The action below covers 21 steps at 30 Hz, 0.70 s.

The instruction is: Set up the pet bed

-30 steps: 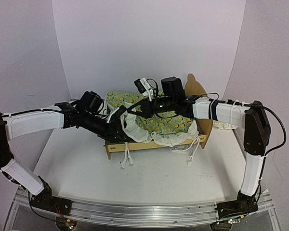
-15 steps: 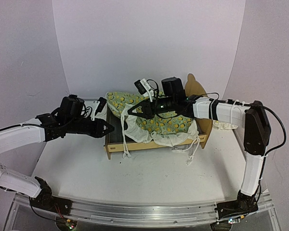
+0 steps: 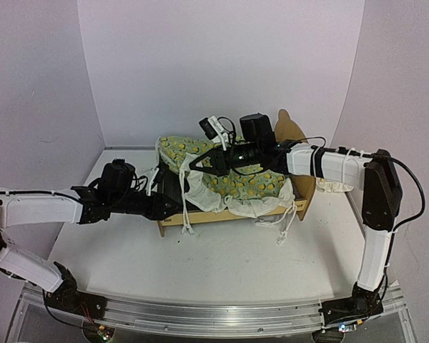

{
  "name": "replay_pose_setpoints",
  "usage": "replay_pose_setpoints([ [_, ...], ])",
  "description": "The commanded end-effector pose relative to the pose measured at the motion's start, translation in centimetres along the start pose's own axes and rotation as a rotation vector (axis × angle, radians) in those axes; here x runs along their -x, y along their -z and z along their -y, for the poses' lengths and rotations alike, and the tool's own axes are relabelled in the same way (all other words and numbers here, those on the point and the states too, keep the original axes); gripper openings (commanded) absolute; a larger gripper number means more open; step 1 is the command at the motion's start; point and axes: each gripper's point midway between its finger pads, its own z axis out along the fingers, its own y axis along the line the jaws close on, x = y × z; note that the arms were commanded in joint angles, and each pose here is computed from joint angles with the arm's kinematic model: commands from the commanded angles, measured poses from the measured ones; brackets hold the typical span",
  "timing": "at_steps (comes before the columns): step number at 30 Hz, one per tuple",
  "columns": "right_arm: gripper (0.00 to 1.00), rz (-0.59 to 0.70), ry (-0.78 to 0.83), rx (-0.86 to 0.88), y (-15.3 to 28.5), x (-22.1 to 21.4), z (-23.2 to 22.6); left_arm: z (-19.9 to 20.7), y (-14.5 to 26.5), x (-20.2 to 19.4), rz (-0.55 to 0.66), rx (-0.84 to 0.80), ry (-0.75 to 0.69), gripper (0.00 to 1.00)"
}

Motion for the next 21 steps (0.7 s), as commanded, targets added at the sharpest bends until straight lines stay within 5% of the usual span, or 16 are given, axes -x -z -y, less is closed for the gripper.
replay_pose_setpoints([
  [1,0.0,0.076,0.092,0.044,1.1,4.0,-2.0,0.9,-0.4,-2.0,0.044,0.008,-0.056,0.3],
  [8,0.0,0.072,0.086,0.04,1.1,3.7,-1.9,-1.0,-1.5,-2.9,0.184,0.146,-0.08,0.22],
  [21,0.0,0.072,0.088,0.046,1.4,3.7,-2.4,-4.1,-3.6,-4.5,0.24,0.34,-0.094,0.17],
])
